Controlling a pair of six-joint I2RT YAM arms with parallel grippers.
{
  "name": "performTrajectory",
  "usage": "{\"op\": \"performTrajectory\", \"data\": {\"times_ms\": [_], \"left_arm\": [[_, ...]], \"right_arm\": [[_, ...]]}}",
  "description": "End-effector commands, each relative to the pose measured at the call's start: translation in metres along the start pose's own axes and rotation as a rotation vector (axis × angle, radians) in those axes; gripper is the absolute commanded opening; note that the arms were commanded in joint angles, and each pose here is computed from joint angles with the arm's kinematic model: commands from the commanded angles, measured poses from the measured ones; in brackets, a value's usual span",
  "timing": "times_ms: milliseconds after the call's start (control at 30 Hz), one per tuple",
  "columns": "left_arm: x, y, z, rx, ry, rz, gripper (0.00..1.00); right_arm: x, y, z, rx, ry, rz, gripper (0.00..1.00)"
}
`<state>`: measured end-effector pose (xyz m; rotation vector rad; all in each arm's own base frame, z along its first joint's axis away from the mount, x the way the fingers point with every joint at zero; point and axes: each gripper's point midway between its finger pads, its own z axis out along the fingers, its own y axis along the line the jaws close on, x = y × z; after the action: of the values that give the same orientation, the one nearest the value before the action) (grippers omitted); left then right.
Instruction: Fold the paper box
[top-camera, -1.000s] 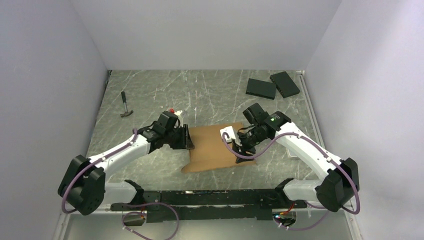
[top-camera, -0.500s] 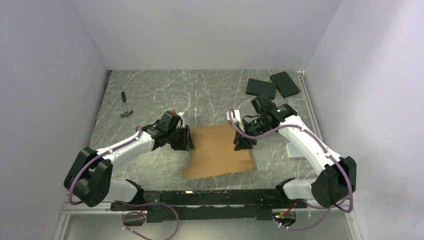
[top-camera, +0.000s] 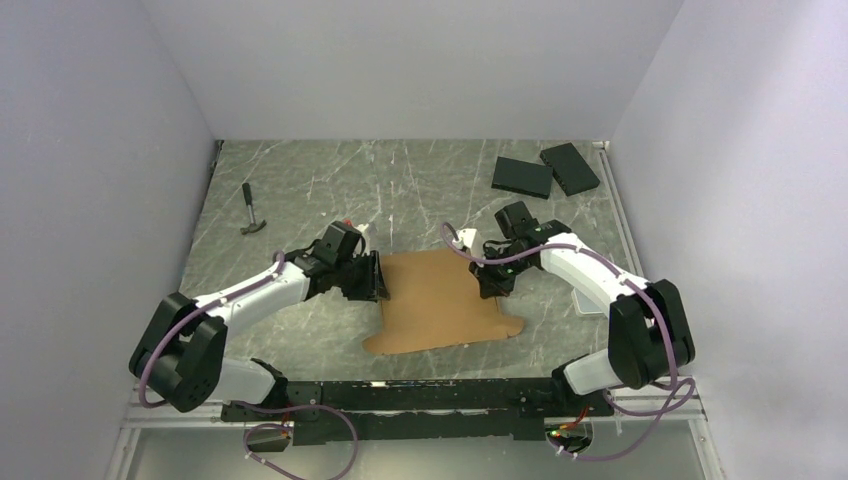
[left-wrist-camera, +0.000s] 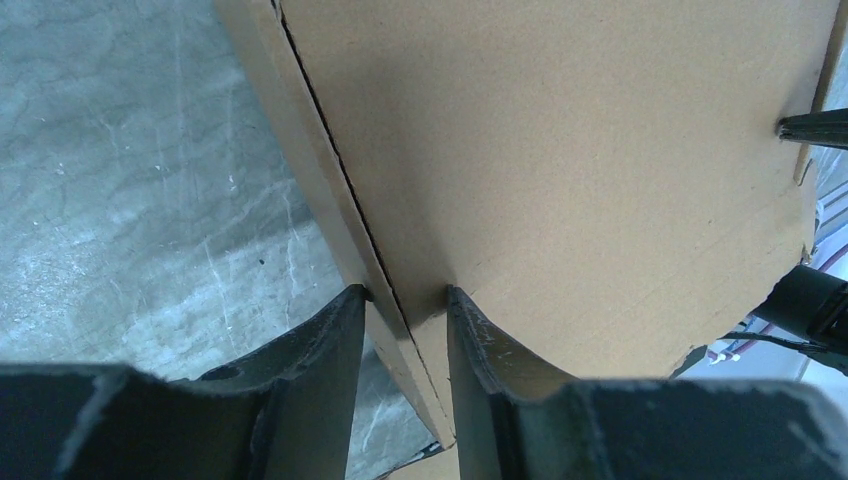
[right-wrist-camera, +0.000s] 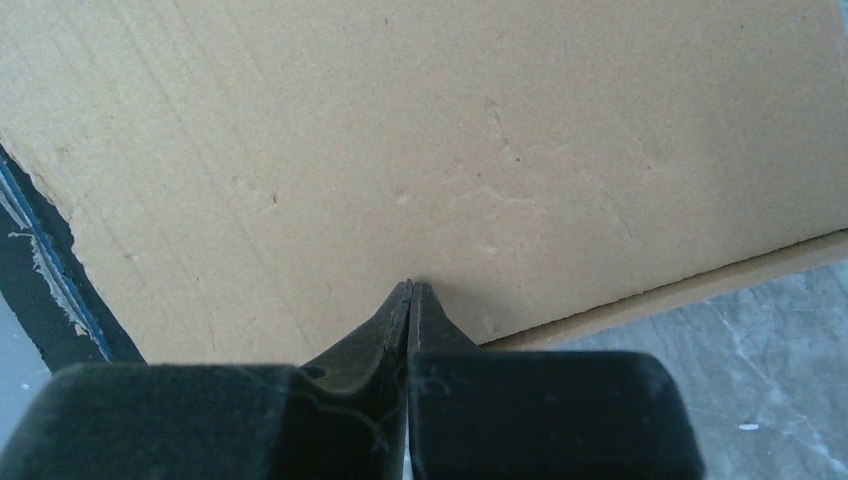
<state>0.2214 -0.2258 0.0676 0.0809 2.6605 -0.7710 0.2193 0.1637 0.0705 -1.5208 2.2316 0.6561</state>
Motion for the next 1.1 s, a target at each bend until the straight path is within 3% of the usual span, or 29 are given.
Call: {"op": "performTrajectory", "data": {"times_ms": [0, 133, 300, 400, 567, 633, 867, 1067], "left_arm": [[-0.003, 0.001, 0.006, -0.009, 0.001, -0.008, 0.4], [-0.01, -0.006, 0.001, 0.027, -0.029, -0.015, 0.41], [-0.018, -0.015, -0.011, 0.071, -0.074, -0.018, 0.45], [-0.017, -0.012, -0.01, 0.064, -0.061, -0.02, 0.45], [-0.014, -0.011, -0.005, 0.068, -0.036, -0.033, 0.45], [-0.015, -0.012, -0.004, 0.075, -0.037, -0.035, 0.44], [-0.013, -0.014, 0.001, 0.095, -0.025, -0.045, 0.39], [-0.01, -0.013, 0.006, 0.104, -0.015, -0.055, 0.37]], "right_arm": [[0.007, -0.029, 0.006, 0.107, 0.059, 0.003, 0.04], [0.002, -0.026, 0.005, 0.088, 0.036, 0.01, 0.04], [-0.029, -0.009, -0.023, -0.001, -0.147, 0.006, 0.13], [-0.04, -0.008, -0.041, -0.003, -0.253, 0.034, 0.28], [-0.033, -0.041, -0.048, 0.108, -0.336, 0.252, 0.66], [-0.027, -0.058, -0.047, 0.15, -0.359, 0.368, 0.72], [-0.015, -0.062, -0.027, 0.077, -0.34, 0.549, 0.73], [-0.005, -0.057, -0.006, -0.027, -0.282, 0.642, 0.62]]}}
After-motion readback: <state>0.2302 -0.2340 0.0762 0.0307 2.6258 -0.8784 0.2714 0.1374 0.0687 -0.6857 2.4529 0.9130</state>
